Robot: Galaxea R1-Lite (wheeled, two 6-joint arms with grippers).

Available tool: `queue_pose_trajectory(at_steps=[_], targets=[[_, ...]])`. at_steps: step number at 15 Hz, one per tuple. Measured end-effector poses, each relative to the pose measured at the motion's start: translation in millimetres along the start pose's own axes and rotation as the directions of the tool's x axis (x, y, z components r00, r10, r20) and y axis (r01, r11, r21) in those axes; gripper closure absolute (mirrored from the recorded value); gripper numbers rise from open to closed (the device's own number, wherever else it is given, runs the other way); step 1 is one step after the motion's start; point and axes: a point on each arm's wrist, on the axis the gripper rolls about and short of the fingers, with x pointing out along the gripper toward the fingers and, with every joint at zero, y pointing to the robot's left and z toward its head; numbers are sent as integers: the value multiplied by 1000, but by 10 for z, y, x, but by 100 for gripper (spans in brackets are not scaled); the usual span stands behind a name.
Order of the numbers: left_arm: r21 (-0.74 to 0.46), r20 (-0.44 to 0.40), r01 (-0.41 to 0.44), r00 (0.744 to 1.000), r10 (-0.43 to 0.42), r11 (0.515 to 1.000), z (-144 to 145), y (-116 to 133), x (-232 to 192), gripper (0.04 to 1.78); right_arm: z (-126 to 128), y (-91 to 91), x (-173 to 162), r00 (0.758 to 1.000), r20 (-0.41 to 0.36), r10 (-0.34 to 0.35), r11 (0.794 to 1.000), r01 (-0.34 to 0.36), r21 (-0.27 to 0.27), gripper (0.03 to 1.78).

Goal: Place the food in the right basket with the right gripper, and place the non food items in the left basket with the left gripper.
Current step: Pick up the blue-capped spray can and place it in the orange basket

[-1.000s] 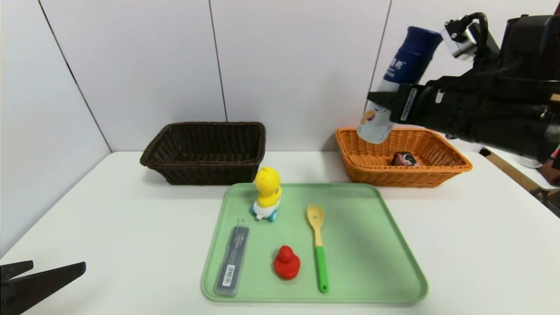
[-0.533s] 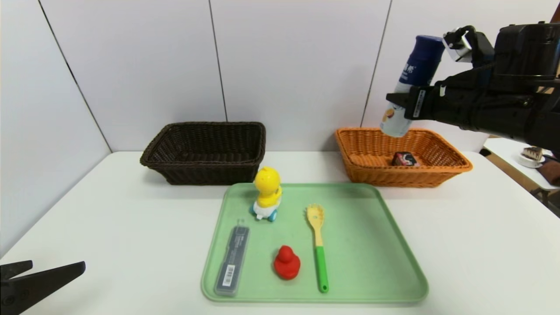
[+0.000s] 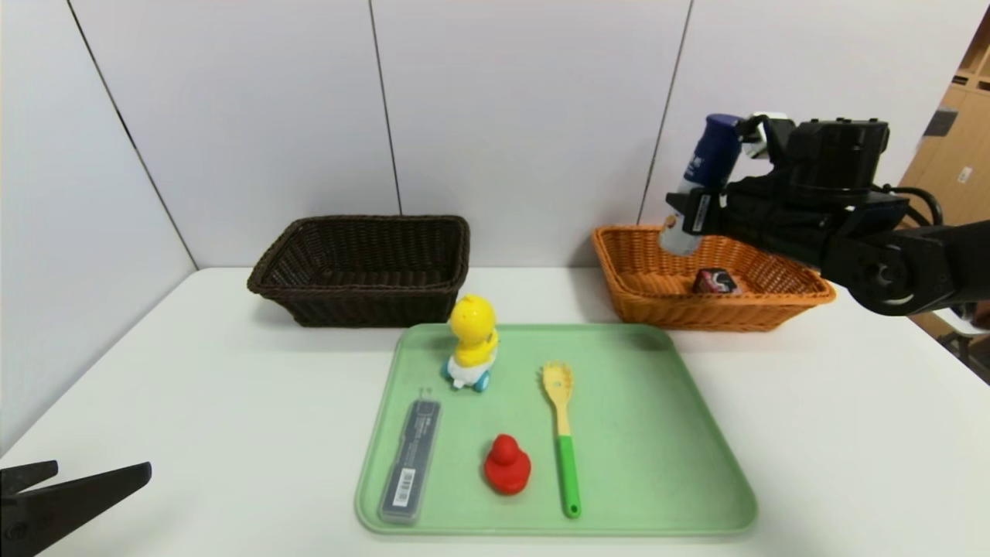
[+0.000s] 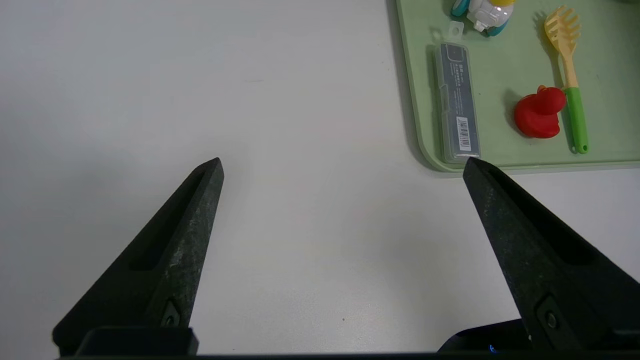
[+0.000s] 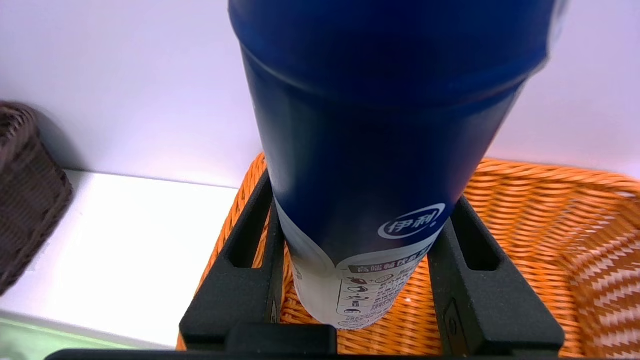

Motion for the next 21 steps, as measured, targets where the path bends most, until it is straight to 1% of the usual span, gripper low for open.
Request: queue_pose_trajectory(at_steps=[2, 5, 7, 10, 11, 15, 17, 19, 21], targets=[[0, -1, -1, 1000, 1, 1000, 2, 1, 5, 13, -141, -45, 132, 1000, -7, -15, 1000, 15, -2, 101], [-1, -3, -1, 1000, 1, 1000, 6, 2, 16, 13, -342, -79, 277, 998, -42, -40, 999, 40, 0, 101], [-1, -5, -1, 1000, 1, 1000, 9, 4, 27, 13, -433, -113, 364, 998, -34, -47, 999, 47, -1, 101], [-2, -13, -2, 1000, 2, 1000, 4, 6, 37, 13, -566, -185, 472, 996, -38, -85, 996, 85, -1, 101], [-2, -13, -3, 1000, 3, 1000, 4, 7, 38, 13, -589, -196, 501, 996, -30, -89, 996, 89, -1, 97], [-3, -19, -4, 1000, 4, 1000, -3, 10, 50, 13, -619, -216, 553, 995, -25, -94, 996, 94, 2, 62], [-2, -19, -3, 1000, 3, 1000, -1, 10, 51, 13, -577, -213, 541, 996, -17, -92, 996, 92, 1, 50], [0, -8, -1, 1000, 1, 1000, 31, 2, 39, 13, -435, -203, 464, 996, -4, -88, 996, 88, 2, 41], [3, 10, 4, 1000, -4, 1000, 115, -18, 24, 13, -230, -186, 290, 996, -30, -79, 997, 79, 4, 34]])
